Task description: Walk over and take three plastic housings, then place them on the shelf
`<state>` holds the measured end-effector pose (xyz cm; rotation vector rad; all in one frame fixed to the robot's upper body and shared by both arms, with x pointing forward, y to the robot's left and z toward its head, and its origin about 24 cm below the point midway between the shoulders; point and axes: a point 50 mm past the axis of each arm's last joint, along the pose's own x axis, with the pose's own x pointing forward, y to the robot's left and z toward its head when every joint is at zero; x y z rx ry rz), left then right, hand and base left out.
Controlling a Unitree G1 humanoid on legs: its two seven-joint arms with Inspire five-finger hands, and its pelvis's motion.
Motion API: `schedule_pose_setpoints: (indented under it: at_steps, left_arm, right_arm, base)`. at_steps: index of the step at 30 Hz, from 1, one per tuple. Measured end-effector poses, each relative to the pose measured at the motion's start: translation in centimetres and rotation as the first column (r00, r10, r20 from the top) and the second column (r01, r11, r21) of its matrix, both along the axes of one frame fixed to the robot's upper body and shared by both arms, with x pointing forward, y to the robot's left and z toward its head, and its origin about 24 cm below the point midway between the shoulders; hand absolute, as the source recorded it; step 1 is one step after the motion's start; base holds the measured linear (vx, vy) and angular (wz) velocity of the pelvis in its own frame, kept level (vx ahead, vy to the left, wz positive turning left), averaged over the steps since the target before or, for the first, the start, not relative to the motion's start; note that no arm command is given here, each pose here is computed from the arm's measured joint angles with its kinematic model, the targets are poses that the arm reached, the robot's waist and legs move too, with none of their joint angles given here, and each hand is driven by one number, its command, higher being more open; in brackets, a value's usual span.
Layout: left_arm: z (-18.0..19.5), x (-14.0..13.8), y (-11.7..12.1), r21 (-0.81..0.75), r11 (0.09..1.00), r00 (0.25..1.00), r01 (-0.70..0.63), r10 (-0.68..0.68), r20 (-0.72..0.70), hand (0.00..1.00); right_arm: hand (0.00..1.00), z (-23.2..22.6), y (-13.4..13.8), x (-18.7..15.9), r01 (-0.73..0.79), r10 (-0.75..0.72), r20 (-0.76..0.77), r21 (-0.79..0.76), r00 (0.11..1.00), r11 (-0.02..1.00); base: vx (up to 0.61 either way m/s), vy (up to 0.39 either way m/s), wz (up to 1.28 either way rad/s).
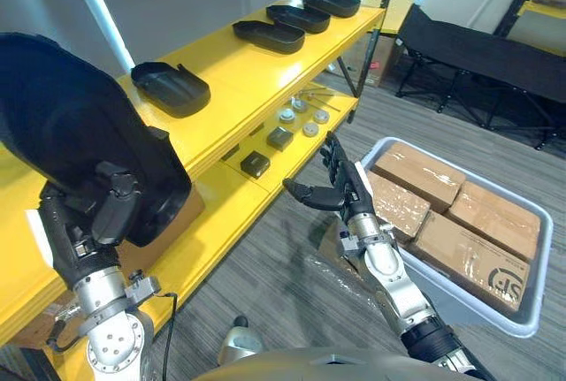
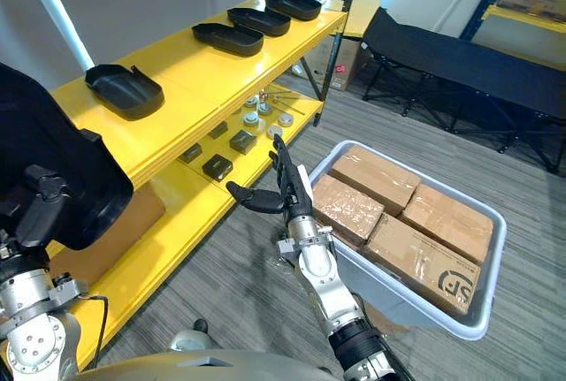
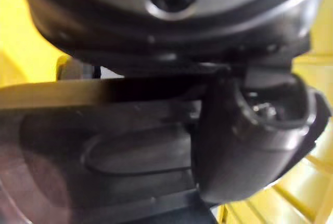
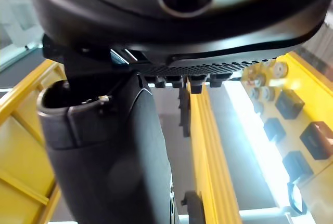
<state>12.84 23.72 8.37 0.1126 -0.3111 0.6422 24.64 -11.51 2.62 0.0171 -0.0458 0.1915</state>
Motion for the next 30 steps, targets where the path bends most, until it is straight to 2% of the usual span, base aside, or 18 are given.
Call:
schedule_pose_setpoints:
  at_steps: [5,11,14,19,25,30]
  left_arm:
    - [0.0,0.8,-1.0,-0.04,0.995,0.995,0.094,-0.093,0.022,0.0]
    - [-0.4,0.3,-0.9,-0.117,0.989,0.996,0.09,-0.087,0.031,0.0]
    - [-0.4,0.5,-1.1,-0.112,0.987,0.993,0.114,-0.111,0.036,0.0]
    - [1.0,2.4,-2.2,-0.001,0.944,0.942,0.329,-0.328,0.068,0.0]
    - [0.9,2.3,-2.4,0.003,0.936,0.934,0.351,-0.351,0.061,0.0]
    - [0.8,2.5,-3.5,-0.026,0.925,0.923,0.38,-0.377,0.082,0.0]
  right_arm:
    - [1.0,-1.2,-2.4,-1.0,0.076,-0.077,-0.046,-0.027,0.996,0.997]
    - [1.0,-1.1,-1.3,-0.9,0.07,-0.069,-0.043,0.014,0.997,0.997]
    - [1.0,-0.6,-0.2,-0.9,0.045,-0.045,-0.009,0.044,0.999,0.998]
    - [1.0,0.5,-0.6,-0.8,0.116,-0.121,0.061,0.08,0.991,0.99]
    - [1.0,1.2,-1.3,-0.5,0.131,-0.138,0.107,0.065,0.985,0.989]
    - [1.0,3.0,-3.0,0.3,0.178,-0.188,0.209,0.066,0.96,0.982]
  base:
    - [0.0,0.021,0.64]
    - [0.04,0.042,0.59]
    - [0.07,0.065,0.61]
    - [0.01,-0.068,1.06]
    - [0.0,-0.057,0.12]
    - [-0.11,-0.002,-0.1]
